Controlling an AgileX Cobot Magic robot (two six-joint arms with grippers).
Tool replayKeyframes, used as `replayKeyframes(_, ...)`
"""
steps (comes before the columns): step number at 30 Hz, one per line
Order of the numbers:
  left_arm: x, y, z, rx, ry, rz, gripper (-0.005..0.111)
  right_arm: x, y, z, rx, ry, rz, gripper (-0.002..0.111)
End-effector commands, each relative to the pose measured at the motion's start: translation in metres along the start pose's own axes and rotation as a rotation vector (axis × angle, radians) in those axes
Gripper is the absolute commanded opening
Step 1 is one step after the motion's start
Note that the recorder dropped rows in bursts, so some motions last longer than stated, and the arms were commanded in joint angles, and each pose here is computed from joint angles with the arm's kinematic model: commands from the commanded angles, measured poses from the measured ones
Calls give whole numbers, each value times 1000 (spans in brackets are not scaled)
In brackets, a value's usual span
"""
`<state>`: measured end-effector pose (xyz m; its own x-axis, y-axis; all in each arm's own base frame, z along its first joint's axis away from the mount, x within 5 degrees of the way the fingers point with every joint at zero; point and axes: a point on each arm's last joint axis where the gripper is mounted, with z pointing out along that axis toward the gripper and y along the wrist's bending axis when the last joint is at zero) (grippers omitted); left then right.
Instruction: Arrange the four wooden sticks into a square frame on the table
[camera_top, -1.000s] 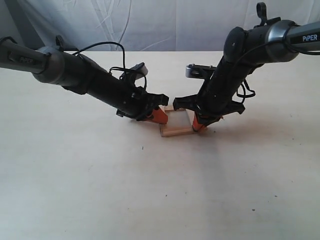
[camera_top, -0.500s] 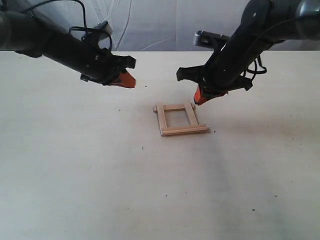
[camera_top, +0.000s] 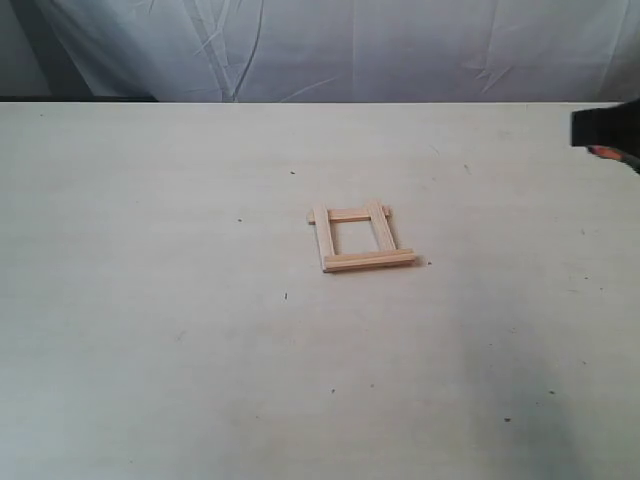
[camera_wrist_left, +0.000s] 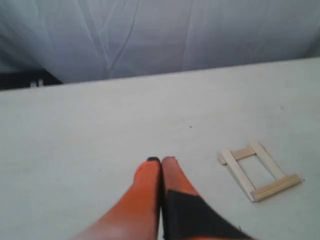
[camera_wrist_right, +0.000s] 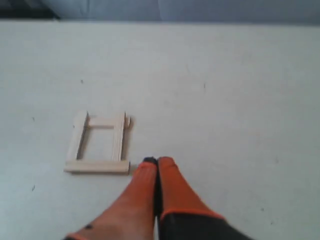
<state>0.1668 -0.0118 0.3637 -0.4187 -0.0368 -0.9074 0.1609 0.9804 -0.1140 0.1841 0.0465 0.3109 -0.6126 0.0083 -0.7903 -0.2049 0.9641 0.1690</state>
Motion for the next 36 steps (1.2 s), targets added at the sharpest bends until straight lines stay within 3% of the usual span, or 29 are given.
replayKeyframes(1, 46, -7, -30, -5, -97, -18, 0, 48, -3, -54, 1, -340, -43, -1)
replayKeyframes(4, 82, -4, -27, -26, -89, -45, 0, 90, -10, -63, 14, -473, -70, -1)
replayKeyframes(6, 92, -4, -26, -24, -41, -24, 0, 104, -11, -67, -5, -512, -46, -1)
replayKeyframes(19, 93, -4, -26, -21, -27, -18, 0, 122, -12, -69, -12, -499, -60, -1)
replayKeyframes(21, 93, -4, -26, -21, -27, -18, 0, 129, -16, -66, 56, -493, -147, -1)
replayKeyframes(29, 93, -4, -26, -21, -33, -24, 0, 166, -34, -48, 251, -486, -52, -1)
replayKeyframes(36, 92, -4, -26, -22, -35, -22, 0, 183, -40, -36, 275, -396, 22, -1)
